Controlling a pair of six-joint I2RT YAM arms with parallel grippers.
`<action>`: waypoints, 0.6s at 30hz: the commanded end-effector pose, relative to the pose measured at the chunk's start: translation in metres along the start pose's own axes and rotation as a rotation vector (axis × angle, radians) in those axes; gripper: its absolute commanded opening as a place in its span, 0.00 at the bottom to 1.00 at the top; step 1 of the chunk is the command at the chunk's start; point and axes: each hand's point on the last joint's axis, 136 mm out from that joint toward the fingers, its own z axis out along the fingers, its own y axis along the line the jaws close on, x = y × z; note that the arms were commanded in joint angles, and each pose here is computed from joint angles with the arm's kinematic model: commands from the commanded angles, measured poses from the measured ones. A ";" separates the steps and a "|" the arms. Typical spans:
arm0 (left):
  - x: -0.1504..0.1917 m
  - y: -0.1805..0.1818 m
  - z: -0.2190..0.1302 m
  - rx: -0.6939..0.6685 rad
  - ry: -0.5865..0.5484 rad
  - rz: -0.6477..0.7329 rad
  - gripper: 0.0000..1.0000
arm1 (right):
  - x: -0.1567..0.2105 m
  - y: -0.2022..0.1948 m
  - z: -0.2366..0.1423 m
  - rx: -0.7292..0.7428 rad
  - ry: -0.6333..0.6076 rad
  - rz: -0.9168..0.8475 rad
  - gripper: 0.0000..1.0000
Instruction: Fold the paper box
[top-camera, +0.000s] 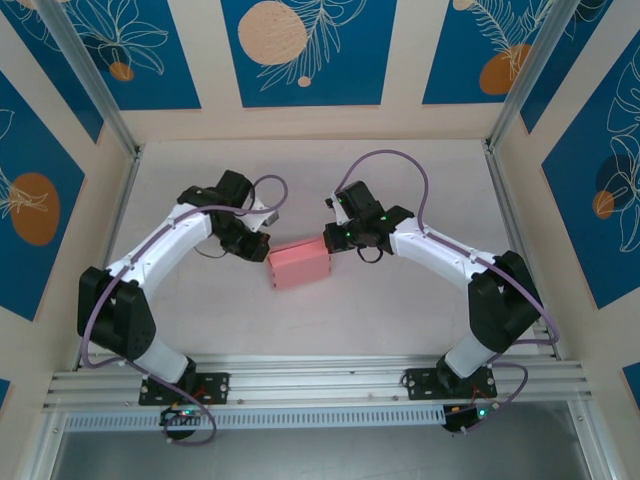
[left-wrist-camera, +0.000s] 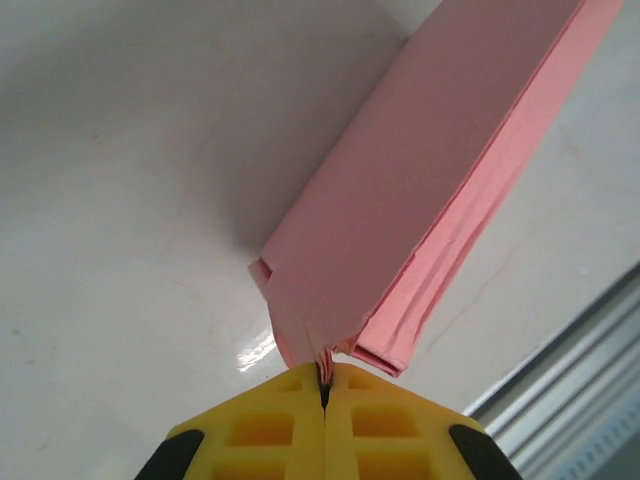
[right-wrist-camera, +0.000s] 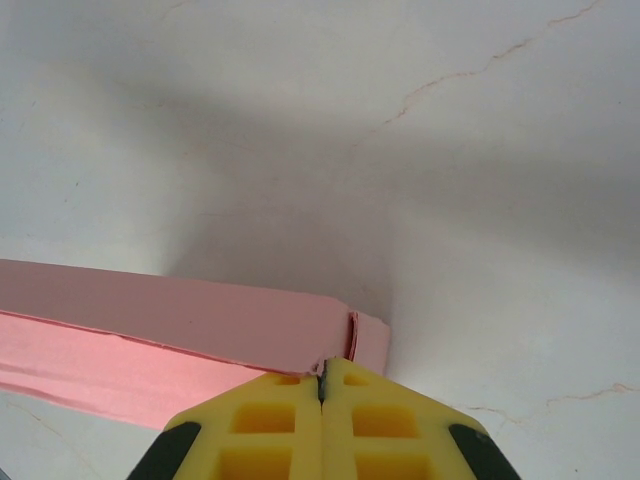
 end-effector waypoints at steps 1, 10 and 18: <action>-0.010 -0.017 -0.006 0.180 -0.061 -0.096 0.07 | 0.031 -0.002 0.010 0.026 0.116 -0.021 0.00; 0.012 0.008 -0.002 0.058 -0.077 -0.172 0.33 | 0.031 0.000 0.007 0.025 0.106 -0.023 0.00; 0.038 0.020 -0.002 -0.081 -0.051 -0.132 0.55 | 0.029 0.002 0.005 0.023 0.094 -0.028 0.00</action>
